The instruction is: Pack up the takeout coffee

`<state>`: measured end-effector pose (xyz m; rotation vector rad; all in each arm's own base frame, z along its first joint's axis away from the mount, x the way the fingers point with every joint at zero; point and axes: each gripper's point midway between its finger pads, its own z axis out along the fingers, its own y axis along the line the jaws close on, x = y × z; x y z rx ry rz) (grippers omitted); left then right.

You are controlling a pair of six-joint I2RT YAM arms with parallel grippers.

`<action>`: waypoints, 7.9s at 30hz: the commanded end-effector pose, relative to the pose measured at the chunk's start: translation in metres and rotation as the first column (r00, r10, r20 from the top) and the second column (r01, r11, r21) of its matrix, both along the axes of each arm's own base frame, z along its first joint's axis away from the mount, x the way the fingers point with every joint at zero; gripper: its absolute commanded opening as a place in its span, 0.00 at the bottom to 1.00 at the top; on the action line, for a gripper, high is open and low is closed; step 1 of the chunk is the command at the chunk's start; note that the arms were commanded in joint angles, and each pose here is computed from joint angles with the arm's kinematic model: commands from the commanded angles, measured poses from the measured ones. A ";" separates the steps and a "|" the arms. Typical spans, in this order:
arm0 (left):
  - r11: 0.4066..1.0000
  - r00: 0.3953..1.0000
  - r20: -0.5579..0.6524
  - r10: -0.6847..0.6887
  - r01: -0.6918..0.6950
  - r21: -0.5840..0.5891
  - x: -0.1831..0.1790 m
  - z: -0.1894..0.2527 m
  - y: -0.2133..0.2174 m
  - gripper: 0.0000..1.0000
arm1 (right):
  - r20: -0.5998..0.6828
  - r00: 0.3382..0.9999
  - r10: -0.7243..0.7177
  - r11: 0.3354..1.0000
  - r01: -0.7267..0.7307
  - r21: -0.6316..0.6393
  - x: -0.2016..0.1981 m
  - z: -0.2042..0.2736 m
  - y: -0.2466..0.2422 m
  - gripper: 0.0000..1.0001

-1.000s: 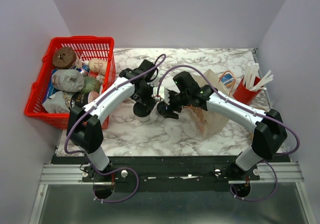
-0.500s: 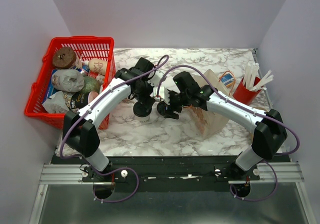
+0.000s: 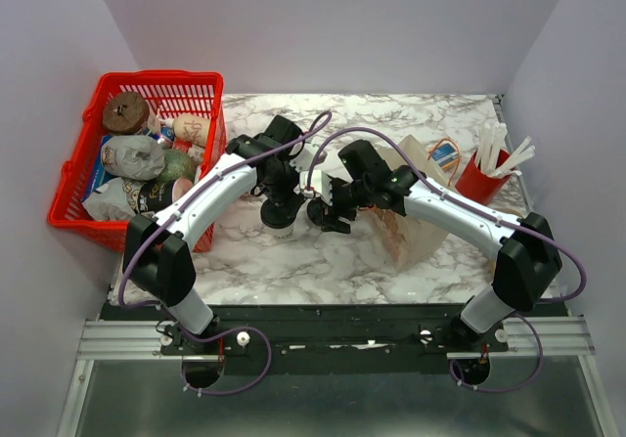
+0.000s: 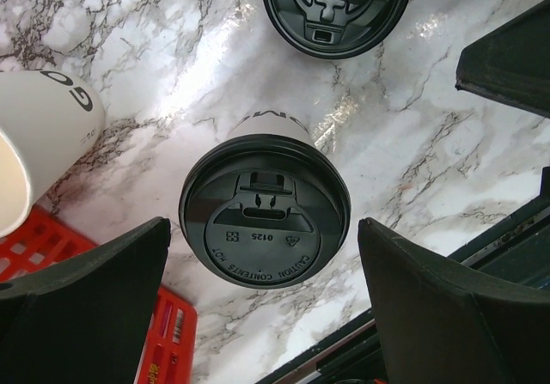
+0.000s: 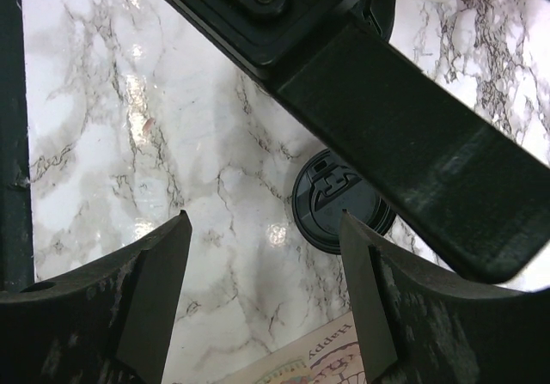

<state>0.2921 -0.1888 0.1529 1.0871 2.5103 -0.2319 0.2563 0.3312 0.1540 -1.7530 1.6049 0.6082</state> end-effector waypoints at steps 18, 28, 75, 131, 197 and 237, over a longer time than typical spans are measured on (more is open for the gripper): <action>0.999 0.999 -0.048 -0.013 0.015 0.036 -0.001 -0.024 0.016 0.98 | -0.016 1.000 0.012 1.000 -0.011 0.020 0.000 0.006 0.005 0.79; 1.000 0.998 -0.063 -0.021 0.022 0.008 -0.005 -0.022 0.011 0.96 | -0.013 1.000 0.008 1.000 -0.008 0.022 0.001 0.007 0.005 0.79; 0.996 0.998 -0.050 -0.030 0.026 -0.082 -0.021 0.005 0.007 0.63 | 0.288 0.916 -0.279 0.931 0.184 0.316 0.031 0.254 -0.074 0.88; 0.694 0.642 0.767 -0.001 0.553 -0.461 -0.036 0.302 -0.047 0.00 | 0.121 0.842 -0.526 0.832 0.538 -0.135 0.054 0.135 -0.183 0.01; 0.223 -0.088 0.660 -0.746 0.901 0.372 -0.059 0.169 -0.201 0.00 | 0.184 0.879 -0.440 0.895 0.446 0.008 0.025 0.167 -0.177 0.01; 0.338 0.016 0.550 -0.835 0.804 0.489 -0.015 0.080 -0.211 0.00 | 0.286 0.869 -0.404 0.906 0.423 -0.003 0.028 0.125 -0.164 0.00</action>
